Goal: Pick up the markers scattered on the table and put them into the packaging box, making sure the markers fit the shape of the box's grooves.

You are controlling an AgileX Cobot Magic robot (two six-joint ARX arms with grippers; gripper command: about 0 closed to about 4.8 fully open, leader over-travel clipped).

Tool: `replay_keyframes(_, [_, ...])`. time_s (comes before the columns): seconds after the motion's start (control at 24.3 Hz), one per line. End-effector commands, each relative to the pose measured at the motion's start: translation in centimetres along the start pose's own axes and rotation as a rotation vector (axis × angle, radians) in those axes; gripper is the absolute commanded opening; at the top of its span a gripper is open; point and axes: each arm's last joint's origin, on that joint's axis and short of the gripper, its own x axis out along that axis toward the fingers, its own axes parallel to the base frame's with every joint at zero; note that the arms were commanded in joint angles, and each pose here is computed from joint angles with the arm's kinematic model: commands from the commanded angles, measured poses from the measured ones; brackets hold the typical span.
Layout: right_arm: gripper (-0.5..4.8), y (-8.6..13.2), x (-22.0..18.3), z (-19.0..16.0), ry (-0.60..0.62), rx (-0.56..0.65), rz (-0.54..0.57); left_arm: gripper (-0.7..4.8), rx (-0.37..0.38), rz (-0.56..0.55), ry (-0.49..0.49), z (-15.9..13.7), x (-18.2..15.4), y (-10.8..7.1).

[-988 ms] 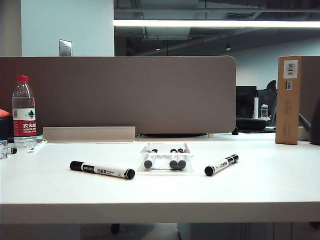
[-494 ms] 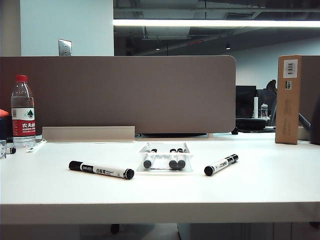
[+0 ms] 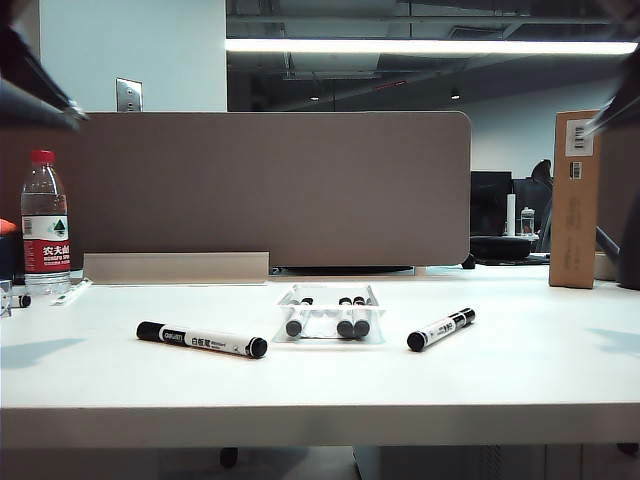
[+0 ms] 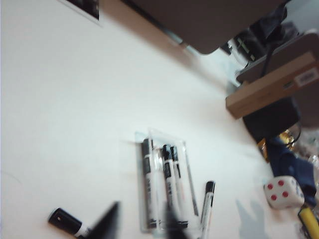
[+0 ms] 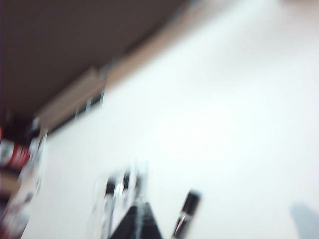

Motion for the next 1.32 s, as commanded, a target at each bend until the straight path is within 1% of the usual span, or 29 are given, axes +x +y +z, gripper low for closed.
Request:
replay_keyframes(0.04, [0.76,0.7,4.1,0.6,0.239,0.019,0.009,1.56,0.006,-0.051,0.086,0.4,1.6,0.1])
replay_keyframes(0.08, [0.57,0.8,6.6,0.6,0.37,-0.018,-0.037,1.56,-0.014,-0.063,0.143,0.4,2.8,0.6])
replay_keyframes(0.12, [0.53,0.9,7.8,0.5,0.426,-0.022,-0.056,1.56,-0.024,-0.068,0.172,0.2,3.3,0.7])
replay_keyframes(0.16, [0.56,1.2,10.1,0.1,0.539,-0.031,-0.092,1.57,-0.046,-0.052,0.217,-0.2,4.0,1.1])
replay_keyframes(0.21, [0.72,1.3,10.9,0.0,0.578,-0.043,-0.106,1.57,-0.051,-0.043,0.232,-0.4,4.1,1.2])
replay_keyframes(0.25, [1.18,1.5,12.6,-0.7,0.657,-0.076,-0.141,1.57,-0.062,-0.036,0.286,-1.2,4.6,1.3])
replay_keyframes(0.33, [1.19,1.5,14.5,-1.8,0.743,-0.13,-0.189,1.57,-0.082,-0.079,0.383,-2.1,4.8,1.0])
replay_keyframes(0.41, [1.24,1.9,16.0,-3.2,0.802,-0.163,-0.215,1.57,-0.092,-0.073,0.433,-2.8,4.8,0.8])
replay_keyframes(0.45, [1.49,2.0,16.6,-3.7,0.816,-0.176,-0.228,1.57,-0.079,-0.072,0.445,-3.0,4.8,0.8])
replay_keyframes(0.49, [1.6,2.3,16.9,-4.0,0.815,-0.195,-0.245,1.57,-0.082,-0.07,0.449,-3.0,4.8,0.8])
replay_keyframes(0.54, [1.6,2.5,17.1,-4.4,0.813,-0.217,-0.265,1.57,-0.085,-0.067,0.453,-3.1,4.8,0.8])
replay_keyframes(0.58, [1.59,2.6,17.4,-5.0,0.805,-0.251,-0.307,1.57,-0.088,-0.064,0.457,-3.1,4.7,0.9])
replay_keyframes(0.7, [1.59,3.1,17.9,-6.0,0.806,-0.288,-0.333,1.57,-0.095,-0.057,0.468,-3.2,4.7,0.9])
replay_keyframes(0.95, [1.58,2.8,18.3,-6.5,0.803,-0.305,-0.384,1.56,-0.064,-0.071,0.486,-3.4,4.6,1.0])
replay_keyframes(1.07, [0.78,2.9,18.3,-6.6,0.796,-0.319,-0.398,1.56,-0.056,-0.073,0.484,-3.4,4.6,1.0])
replay_keyframes(1.15, [0.46,2.9,18.2,-6.6,0.798,-0.321,-0.401,1.56,-0.043,-0.076,0.484,-3.4,4.6,1.0])
replay_keyframes(1.23, [0.36,2.9,18.2,-6.6,0.793,-0.336,-0.411,1.56,-0.042,-0.076,0.484,-3.4,4.6,1.0])
replay_keyframes(1.28, [0.08,2.8,18.2,-6.6,0.791,-0.341,-0.414,1.56,-0.042,-0.076,0.484,-3.4,4.6,1.0])
replay_keyframes(1.32, [-0.09,2.8,18.2,-6.6,0.792,-0.344,-0.412,1.56,-0.043,-0.076,0.484,-3.4,4.6,1.0])
